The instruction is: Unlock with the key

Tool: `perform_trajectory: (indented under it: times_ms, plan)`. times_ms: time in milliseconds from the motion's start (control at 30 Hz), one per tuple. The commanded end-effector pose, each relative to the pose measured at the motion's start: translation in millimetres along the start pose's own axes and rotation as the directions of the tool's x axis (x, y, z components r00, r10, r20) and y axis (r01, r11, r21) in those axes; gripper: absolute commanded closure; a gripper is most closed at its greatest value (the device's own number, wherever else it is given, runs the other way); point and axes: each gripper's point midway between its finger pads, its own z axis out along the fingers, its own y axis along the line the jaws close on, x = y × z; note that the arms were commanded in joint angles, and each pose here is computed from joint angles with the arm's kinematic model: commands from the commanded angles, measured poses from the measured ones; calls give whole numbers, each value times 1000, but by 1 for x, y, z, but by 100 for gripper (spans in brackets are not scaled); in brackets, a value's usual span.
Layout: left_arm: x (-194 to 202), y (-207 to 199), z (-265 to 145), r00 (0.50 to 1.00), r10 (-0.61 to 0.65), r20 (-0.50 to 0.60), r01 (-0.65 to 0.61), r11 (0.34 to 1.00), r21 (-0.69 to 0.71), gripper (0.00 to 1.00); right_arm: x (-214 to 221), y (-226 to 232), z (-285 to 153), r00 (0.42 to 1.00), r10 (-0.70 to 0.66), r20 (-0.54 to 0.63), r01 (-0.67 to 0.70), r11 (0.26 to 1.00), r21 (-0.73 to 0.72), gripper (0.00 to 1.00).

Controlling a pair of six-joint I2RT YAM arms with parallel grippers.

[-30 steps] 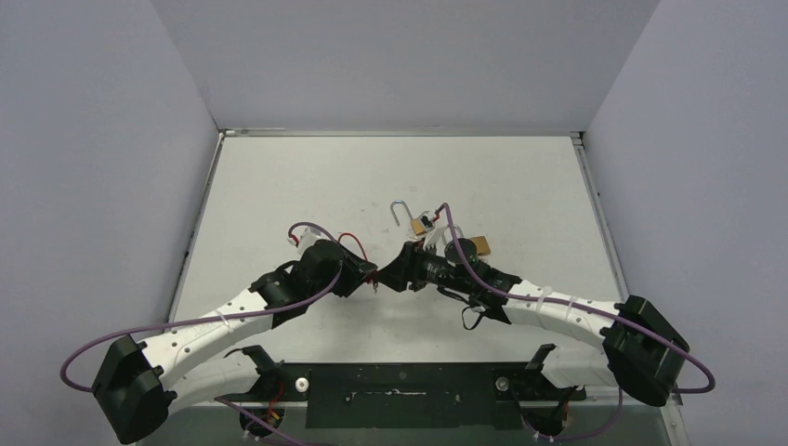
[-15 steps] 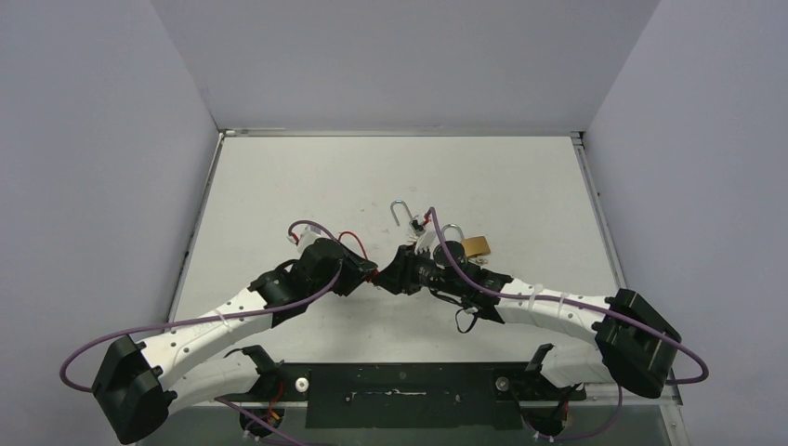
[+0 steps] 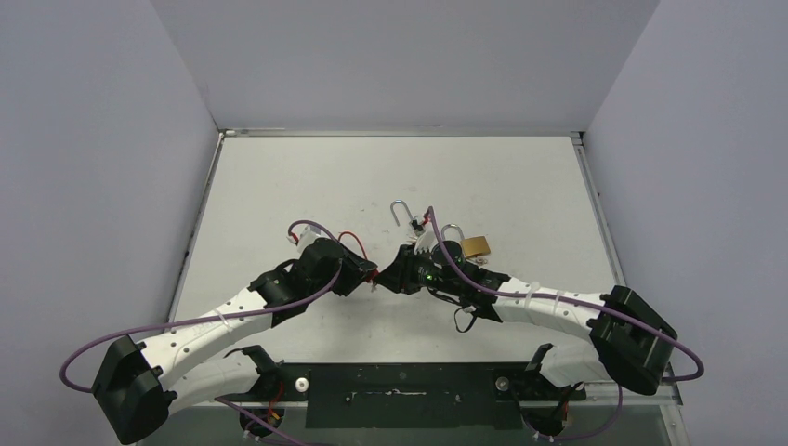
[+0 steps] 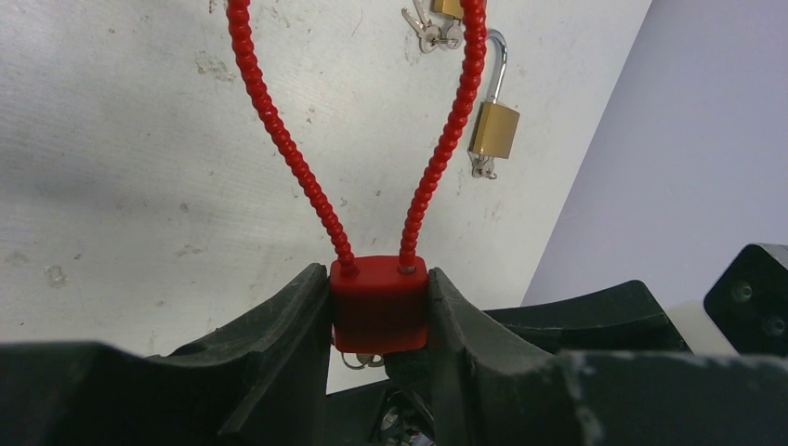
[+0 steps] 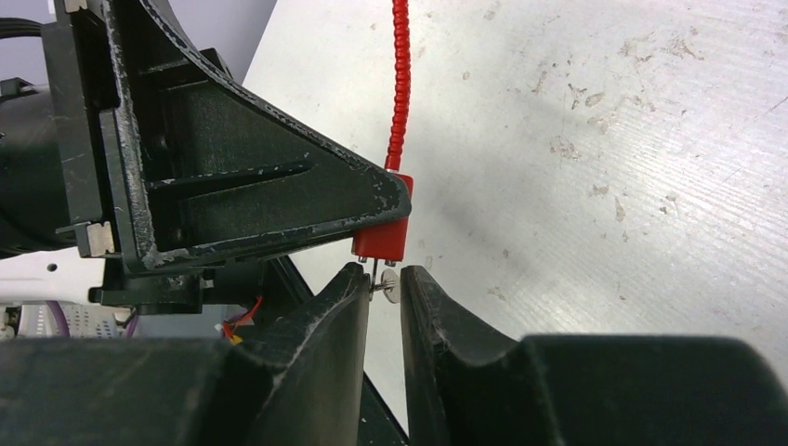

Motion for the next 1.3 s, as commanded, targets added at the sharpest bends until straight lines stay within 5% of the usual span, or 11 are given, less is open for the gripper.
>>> perform_trajectory:
  times_ms: [0, 100, 267, 533, 633, 1000, 1267]
  plan:
    - [-8, -31, -9, 1000, -16, 13, 15, 996, 84, 100, -16, 21, 2, 999, -3, 40, 6, 998, -58, 75]
    - [-8, -29, -9, 1000, -15, 14, 13, 997, 82, 100, -13, 21, 2, 999, 4, 37, -2, 998, -57, 72]
    - [-8, -30, -9, 1000, -17, 10, 16, 996, 84, 100, -10, 21, 2, 1000, 13, 26, -11, 998, -64, 88]
    - [-7, -29, -10, 1000, -29, 1, 29, 996, 90, 100, -4, 21, 5, 999, 40, 9, -39, 997, -71, 91]
    - [-4, -32, -11, 999, -34, -18, 36, 994, 101, 100, -4, 19, 8, 999, 49, 6, -49, 997, -61, 100]
    - [22, -44, -24, 984, -32, -174, 56, 990, 132, 100, -40, 24, 36, 990, 90, 105, -87, 995, -41, 100]
    - [25, -56, -34, 977, -68, -204, 114, 968, 224, 100, -58, 27, 34, 956, 259, 134, -240, 960, -147, 100]
